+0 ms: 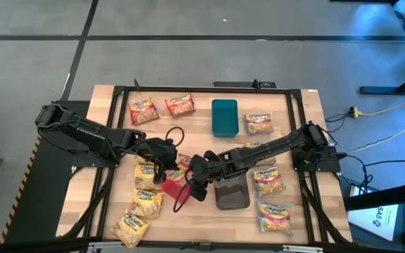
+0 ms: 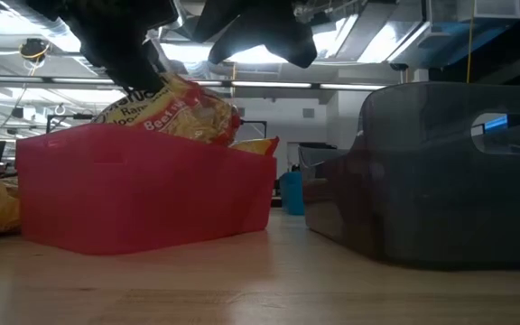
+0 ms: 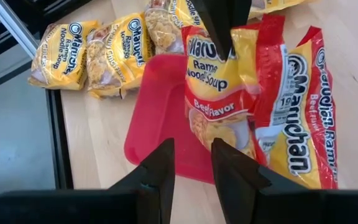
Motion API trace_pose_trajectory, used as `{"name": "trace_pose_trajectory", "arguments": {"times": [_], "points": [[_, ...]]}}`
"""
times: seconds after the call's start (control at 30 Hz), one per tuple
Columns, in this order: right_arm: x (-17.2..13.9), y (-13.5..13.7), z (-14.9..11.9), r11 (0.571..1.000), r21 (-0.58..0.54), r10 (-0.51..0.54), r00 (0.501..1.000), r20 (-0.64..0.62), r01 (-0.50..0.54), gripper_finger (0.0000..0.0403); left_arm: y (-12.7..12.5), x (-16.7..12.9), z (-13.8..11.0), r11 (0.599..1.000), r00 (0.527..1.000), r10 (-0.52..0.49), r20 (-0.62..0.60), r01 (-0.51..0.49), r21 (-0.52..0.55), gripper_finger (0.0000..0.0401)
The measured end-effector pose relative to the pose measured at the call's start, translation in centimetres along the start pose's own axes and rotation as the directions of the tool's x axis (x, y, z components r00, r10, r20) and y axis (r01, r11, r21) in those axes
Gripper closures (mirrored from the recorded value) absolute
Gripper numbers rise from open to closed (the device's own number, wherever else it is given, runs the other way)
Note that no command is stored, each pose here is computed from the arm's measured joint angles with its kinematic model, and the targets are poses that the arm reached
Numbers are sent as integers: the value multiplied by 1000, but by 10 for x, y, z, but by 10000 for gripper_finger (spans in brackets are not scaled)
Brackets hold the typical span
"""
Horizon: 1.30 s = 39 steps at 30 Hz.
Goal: Sort Maruchan noodles
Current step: Put the red bag into the red bin
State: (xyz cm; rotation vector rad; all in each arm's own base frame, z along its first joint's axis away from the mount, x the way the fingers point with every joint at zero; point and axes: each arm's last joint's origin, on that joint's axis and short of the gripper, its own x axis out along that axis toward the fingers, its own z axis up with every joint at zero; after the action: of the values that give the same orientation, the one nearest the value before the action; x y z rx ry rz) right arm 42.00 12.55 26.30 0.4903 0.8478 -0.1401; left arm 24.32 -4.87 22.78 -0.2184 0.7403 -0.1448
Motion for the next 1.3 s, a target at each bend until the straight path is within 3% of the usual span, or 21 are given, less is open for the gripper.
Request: {"name": "trace_pose_trajectory", "arguments": {"times": [0.67,0.9,1.3], "points": [[3,-13,3,998,68,-13,997,-74,18,299,-3,0,7,996,996,-61,67,56,68,401],[34,-21,-9,994,111,2,982,-189,19,299,-3,0,7,997,996,-50,70,46,68,401],[40,-21,2,993,110,43,994,-101,-32,299,-4,-1,10,995,994,-55,96,46,87,401]]}}
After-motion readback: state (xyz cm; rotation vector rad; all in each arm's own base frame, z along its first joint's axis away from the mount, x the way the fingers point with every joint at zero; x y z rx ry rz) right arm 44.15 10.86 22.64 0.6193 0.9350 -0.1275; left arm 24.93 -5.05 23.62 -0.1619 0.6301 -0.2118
